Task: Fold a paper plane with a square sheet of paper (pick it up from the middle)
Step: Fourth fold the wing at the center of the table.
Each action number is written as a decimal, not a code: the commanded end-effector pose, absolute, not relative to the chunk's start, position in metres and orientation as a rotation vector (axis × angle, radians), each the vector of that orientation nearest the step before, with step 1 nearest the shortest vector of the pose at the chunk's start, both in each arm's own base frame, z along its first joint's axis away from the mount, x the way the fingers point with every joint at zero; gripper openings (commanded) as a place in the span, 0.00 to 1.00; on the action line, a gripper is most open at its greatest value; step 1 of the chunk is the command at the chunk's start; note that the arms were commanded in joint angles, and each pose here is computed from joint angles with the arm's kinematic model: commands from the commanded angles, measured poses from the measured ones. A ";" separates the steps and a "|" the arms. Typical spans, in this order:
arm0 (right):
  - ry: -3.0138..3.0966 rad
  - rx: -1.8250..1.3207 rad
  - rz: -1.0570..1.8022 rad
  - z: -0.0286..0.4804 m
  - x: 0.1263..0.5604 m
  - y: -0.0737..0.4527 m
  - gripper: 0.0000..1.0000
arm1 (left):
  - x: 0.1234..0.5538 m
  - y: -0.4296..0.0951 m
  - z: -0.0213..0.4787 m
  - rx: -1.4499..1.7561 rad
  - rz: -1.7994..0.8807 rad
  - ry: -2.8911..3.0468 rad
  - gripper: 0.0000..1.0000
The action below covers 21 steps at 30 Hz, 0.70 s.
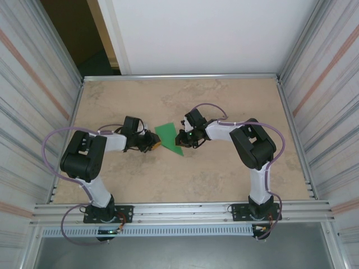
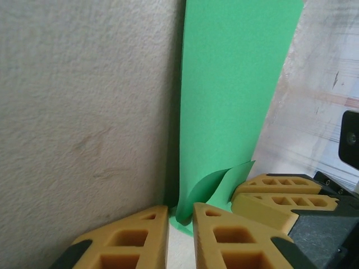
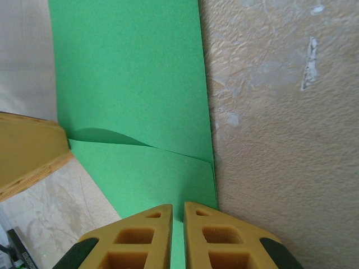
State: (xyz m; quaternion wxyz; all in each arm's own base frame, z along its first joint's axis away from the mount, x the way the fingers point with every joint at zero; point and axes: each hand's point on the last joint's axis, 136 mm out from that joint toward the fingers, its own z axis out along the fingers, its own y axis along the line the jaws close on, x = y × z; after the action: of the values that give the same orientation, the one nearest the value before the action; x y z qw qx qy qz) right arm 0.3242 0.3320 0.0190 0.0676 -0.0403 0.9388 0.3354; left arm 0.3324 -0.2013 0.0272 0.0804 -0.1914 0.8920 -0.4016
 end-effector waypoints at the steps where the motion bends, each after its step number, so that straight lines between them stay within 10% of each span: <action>1: 2.899 -0.061 0.960 -0.003 0.318 0.321 0.14 | 0.334 -0.207 0.035 -0.526 -1.227 2.657 0.18; 21: 2.905 -0.055 0.953 -0.007 0.316 0.319 0.13 | 0.324 -0.202 0.034 -0.540 -1.164 2.669 0.17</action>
State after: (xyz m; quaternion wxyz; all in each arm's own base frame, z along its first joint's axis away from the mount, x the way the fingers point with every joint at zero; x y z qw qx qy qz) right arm 0.3250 0.3319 0.0186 0.0704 -0.0405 0.9375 0.3383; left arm 0.3290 -0.1990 0.0355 0.0942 -0.1865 0.8955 -0.3930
